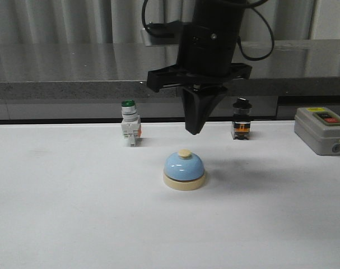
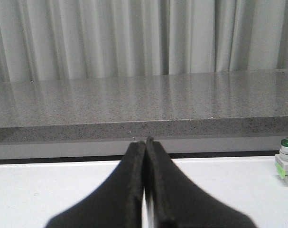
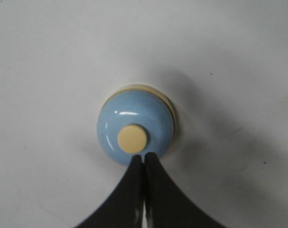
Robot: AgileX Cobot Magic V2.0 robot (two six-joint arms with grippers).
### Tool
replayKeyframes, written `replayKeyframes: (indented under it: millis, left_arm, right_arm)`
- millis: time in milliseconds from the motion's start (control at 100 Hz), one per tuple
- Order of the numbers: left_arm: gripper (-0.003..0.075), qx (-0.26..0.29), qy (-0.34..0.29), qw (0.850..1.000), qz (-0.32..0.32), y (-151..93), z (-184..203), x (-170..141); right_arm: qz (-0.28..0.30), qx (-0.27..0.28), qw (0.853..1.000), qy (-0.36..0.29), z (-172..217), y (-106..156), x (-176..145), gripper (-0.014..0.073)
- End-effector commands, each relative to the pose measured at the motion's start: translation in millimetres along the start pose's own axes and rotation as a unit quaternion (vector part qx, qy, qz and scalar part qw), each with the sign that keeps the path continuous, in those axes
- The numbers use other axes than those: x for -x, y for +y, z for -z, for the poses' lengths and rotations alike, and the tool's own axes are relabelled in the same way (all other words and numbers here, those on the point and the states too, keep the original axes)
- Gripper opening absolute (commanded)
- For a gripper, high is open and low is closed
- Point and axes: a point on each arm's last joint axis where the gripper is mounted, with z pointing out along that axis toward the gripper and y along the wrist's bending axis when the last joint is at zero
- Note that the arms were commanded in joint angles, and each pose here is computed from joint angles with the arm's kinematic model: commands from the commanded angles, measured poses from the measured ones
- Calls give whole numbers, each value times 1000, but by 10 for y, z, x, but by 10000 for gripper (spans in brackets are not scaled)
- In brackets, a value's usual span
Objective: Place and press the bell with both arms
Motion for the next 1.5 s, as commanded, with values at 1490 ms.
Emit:
replayKeyframes:
  millis: [1490]
  left_arm:
    - [-20,-1,-32,999,1,1,18,-55]
  right_arm:
    - [-202,-54,972,-106,1358,-1284,-718,-69]
